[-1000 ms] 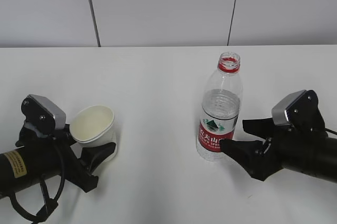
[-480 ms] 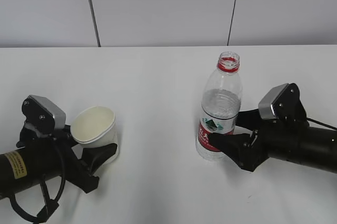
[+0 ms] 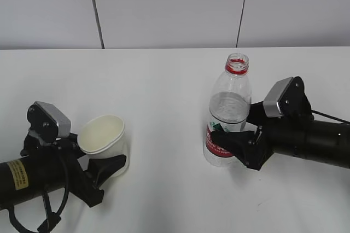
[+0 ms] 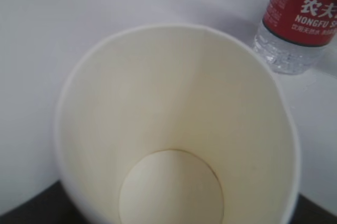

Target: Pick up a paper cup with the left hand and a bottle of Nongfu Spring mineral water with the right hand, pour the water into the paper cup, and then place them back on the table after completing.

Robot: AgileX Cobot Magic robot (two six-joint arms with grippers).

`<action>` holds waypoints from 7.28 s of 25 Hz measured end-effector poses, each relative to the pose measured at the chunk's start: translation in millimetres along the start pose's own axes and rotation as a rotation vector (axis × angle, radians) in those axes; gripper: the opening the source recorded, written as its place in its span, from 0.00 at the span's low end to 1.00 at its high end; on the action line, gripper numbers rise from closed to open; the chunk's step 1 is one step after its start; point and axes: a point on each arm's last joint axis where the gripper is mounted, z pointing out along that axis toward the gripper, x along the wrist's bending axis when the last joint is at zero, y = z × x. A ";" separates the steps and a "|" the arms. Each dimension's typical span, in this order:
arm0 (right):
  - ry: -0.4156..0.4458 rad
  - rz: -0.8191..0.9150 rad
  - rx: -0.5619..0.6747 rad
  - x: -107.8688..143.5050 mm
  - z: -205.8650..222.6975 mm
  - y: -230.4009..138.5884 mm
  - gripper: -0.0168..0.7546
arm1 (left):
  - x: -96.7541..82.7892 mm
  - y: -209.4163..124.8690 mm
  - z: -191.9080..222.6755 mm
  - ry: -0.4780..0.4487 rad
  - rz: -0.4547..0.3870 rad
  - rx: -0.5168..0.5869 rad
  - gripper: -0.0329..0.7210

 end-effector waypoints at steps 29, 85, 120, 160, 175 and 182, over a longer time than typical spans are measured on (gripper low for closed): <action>0.014 0.016 -0.008 6.4 13.0 -1.7 0.54 | -2.8 11.9 -5.3 -0.025 0.015 0.038 0.60; 0.009 -0.940 0.041 -32.4 33.5 86.4 0.52 | -50.9 59.5 47.4 -0.399 0.251 0.020 0.60; -0.007 -1.336 -0.028 -28.7 36.9 95.8 0.52 | -70.9 57.4 46.8 -0.505 0.305 0.024 0.60; -0.045 -1.591 -0.117 -23.5 37.9 103.5 0.52 | -73.9 55.8 45.1 -0.548 0.341 0.030 0.60; -0.049 -1.620 -0.118 -23.5 37.9 103.6 0.52 | -76.9 55.6 43.3 -0.586 0.360 0.021 0.60; -0.052 -1.623 -0.138 -22.5 37.7 104.9 0.52 | -76.9 55.5 43.2 -0.587 0.360 0.021 0.60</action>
